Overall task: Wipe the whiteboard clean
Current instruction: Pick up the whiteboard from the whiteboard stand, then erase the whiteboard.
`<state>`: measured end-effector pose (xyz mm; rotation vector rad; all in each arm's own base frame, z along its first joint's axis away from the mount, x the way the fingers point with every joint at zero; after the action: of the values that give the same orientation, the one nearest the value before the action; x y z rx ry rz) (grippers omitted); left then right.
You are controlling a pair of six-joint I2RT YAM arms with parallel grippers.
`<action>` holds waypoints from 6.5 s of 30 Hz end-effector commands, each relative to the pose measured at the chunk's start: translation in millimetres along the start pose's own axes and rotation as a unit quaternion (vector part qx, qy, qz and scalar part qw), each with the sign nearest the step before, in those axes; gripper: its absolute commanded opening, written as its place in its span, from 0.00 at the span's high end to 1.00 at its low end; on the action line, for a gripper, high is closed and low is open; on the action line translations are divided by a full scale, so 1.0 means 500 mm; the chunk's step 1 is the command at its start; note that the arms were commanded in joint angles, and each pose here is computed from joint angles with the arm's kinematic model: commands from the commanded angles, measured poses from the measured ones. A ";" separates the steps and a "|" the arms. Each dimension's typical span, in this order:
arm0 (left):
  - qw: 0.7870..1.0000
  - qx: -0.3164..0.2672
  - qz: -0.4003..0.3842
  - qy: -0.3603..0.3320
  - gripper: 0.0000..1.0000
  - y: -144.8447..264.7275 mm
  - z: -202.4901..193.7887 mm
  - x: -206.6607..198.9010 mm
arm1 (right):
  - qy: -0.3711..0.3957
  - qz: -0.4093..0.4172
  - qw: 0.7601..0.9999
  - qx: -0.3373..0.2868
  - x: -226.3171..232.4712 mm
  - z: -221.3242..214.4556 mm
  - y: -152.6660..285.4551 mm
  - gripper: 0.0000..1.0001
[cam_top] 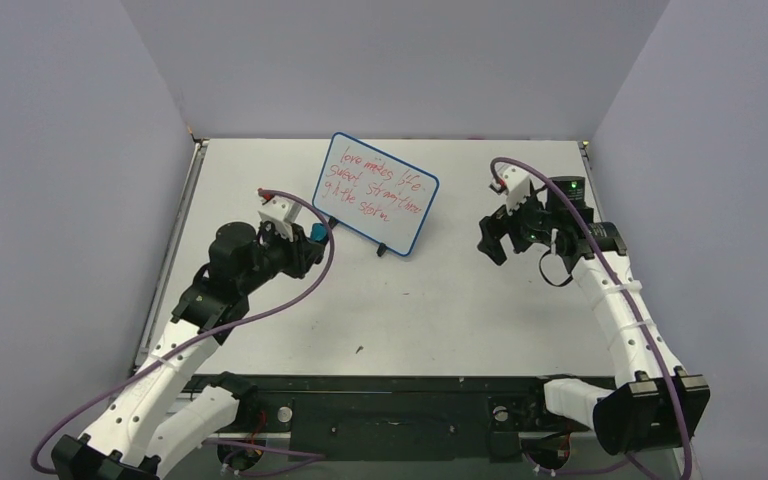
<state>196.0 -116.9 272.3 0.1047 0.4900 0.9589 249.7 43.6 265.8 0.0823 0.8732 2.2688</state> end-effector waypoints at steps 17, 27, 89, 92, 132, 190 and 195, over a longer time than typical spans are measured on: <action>0.989 -0.075 0.127 0.011 1.00 0.031 0.005 0.047 | -0.177 0.056 0.968 -0.169 0.021 0.117 -0.233 0.09; 0.989 -0.072 0.128 0.008 1.00 0.025 0.001 0.053 | -0.273 0.055 0.914 -0.295 0.002 0.063 -0.332 0.10; 0.991 -0.081 0.107 0.005 1.00 0.031 0.007 0.049 | -0.276 0.163 0.891 -0.321 0.000 0.169 -0.386 1.00; 0.991 -0.086 0.105 0.005 1.00 0.034 0.007 0.048 | -0.264 0.156 0.896 -0.322 -0.015 0.194 -0.356 1.00; 0.982 -0.142 -0.067 0.101 1.00 0.053 0.019 -0.016 | -0.138 0.212 0.961 -0.114 0.100 0.071 -0.111 1.00; 0.982 -0.169 0.038 0.077 1.00 -0.250 -0.106 -0.032 | -0.078 0.303 0.950 -0.022 0.098 -0.049 -0.094 1.00; 0.988 -0.142 0.054 0.042 1.00 -0.276 -0.090 -0.036 | -0.072 0.299 0.951 -0.027 0.099 -0.046 -0.088 1.00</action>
<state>257.0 -205.8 168.9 -0.1367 0.5011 1.1443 228.6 82.1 199.8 0.6480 0.8023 2.7545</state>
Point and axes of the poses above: each gripper's point midway between its finger pads, its own y axis back along the fingers, its own x axis along the line the jaws close on, z = x × y, the point moved 9 cm from there along y, back along the fingers, and after that the axes turned 9 degrees about y, right-handed, at the moved point
